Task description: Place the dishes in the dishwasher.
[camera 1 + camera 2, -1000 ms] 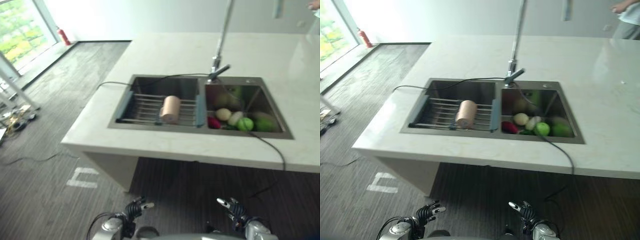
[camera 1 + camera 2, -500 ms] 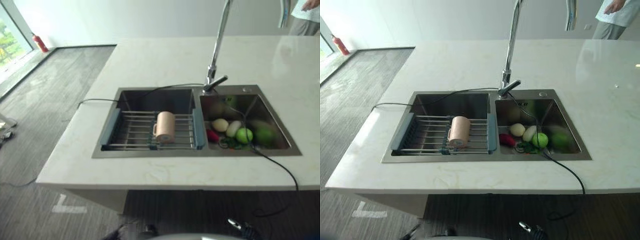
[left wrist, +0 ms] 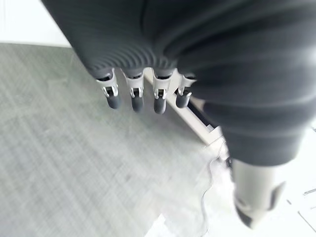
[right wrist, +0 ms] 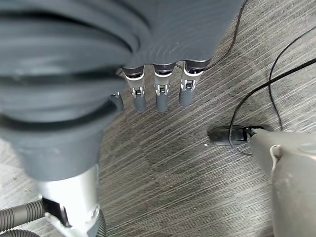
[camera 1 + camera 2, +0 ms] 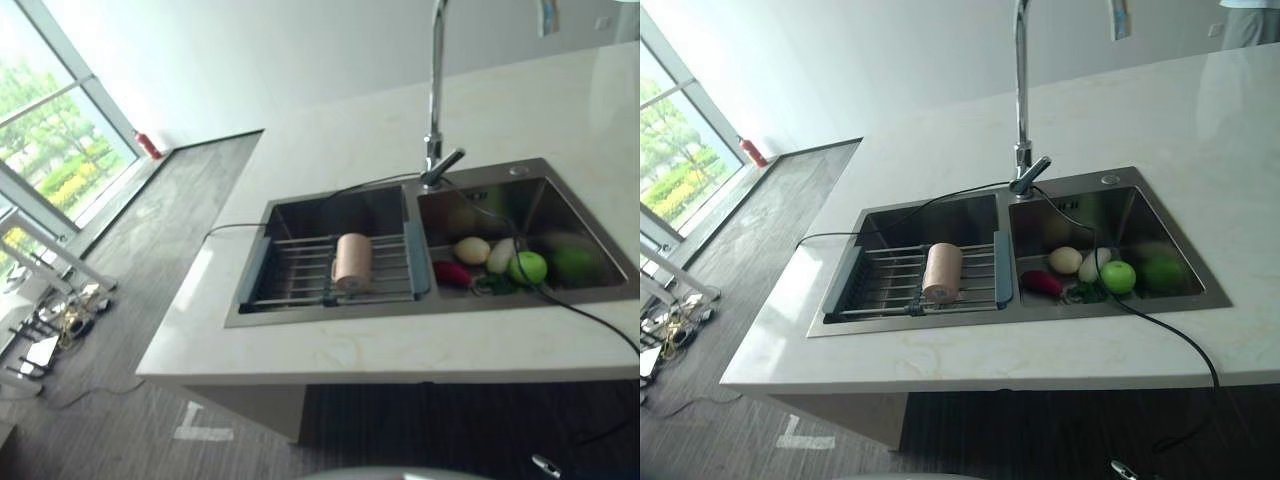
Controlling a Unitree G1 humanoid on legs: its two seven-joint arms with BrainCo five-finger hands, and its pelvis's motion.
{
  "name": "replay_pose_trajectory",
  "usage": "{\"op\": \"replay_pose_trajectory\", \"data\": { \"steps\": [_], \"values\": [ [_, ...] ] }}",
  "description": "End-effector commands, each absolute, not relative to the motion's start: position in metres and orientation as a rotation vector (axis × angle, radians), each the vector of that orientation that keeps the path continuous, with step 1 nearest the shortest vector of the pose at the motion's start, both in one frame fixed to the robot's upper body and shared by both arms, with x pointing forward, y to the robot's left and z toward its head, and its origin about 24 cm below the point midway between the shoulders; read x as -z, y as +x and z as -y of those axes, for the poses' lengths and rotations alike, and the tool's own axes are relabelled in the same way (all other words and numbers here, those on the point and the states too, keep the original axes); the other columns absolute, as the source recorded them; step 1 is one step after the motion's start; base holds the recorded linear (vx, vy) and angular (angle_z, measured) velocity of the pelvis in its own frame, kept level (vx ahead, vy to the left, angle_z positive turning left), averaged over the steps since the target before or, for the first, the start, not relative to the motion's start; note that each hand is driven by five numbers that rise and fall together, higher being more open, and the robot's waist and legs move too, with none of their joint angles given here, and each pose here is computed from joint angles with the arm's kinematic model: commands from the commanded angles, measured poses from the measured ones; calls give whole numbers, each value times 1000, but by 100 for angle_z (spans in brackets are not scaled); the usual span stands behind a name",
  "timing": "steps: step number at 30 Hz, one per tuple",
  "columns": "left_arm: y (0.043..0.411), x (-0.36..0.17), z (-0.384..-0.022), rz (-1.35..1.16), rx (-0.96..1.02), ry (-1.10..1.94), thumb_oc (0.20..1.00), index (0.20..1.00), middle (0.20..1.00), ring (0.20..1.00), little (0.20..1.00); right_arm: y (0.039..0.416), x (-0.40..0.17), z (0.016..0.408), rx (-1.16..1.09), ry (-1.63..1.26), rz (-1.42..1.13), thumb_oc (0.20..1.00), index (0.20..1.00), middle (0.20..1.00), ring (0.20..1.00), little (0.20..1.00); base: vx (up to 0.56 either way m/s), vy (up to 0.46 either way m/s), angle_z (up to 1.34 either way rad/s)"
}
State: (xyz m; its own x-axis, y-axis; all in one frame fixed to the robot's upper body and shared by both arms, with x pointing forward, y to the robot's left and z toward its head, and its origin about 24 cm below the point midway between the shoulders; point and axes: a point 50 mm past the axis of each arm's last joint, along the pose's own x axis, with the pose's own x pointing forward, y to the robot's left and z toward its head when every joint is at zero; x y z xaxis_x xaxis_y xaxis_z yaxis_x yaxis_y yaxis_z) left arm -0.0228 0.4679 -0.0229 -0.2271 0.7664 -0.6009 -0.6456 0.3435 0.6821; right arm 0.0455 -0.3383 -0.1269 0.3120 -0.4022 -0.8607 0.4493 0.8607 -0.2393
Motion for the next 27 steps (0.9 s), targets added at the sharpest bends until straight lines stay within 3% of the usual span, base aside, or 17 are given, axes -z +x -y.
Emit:
{"op": "replay_pose_trajectory", "data": {
  "steps": [1,4,5,7,12,17,27],
  "values": [
    [5,-59,-518,-939,-1475,534,1000,1000,1000,1000,1000,86,130,315,503,122,-1039,1000,1000,1000,1000,1000,25,-66,0],
    [74,-142,-531,-447,-1399,742,1000,1000,1000,1000,1000,81,134,306,493,156,-1039,1000,1000,1000,1000,1000,39,-77,5],
    [119,-185,-516,-207,-1283,808,1000,1000,1000,1000,1000,76,137,300,486,169,-1039,1000,1000,1000,1000,1000,44,-76,5],
    [160,-213,-485,4,-1112,797,1000,1000,1000,1000,1000,73,141,290,476,187,-1041,1000,1000,1000,1000,1000,33,-72,4],
    [240,-212,-367,330,-537,710,1000,1000,1000,1000,1000,62,151,269,482,246,-1060,1000,1000,1000,1000,1000,71,-107,-3],
    [263,-190,-311,335,-259,798,1000,1000,1000,1000,1000,50,155,267,487,250,-1094,1000,1000,1000,1000,1000,78,-51,-29],
    [274,-188,-308,167,-100,1034,1000,1000,1000,1000,1000,19,154,278,528,217,-1141,1000,1000,1000,1000,1000,57,-25,-37]
  ]
}}
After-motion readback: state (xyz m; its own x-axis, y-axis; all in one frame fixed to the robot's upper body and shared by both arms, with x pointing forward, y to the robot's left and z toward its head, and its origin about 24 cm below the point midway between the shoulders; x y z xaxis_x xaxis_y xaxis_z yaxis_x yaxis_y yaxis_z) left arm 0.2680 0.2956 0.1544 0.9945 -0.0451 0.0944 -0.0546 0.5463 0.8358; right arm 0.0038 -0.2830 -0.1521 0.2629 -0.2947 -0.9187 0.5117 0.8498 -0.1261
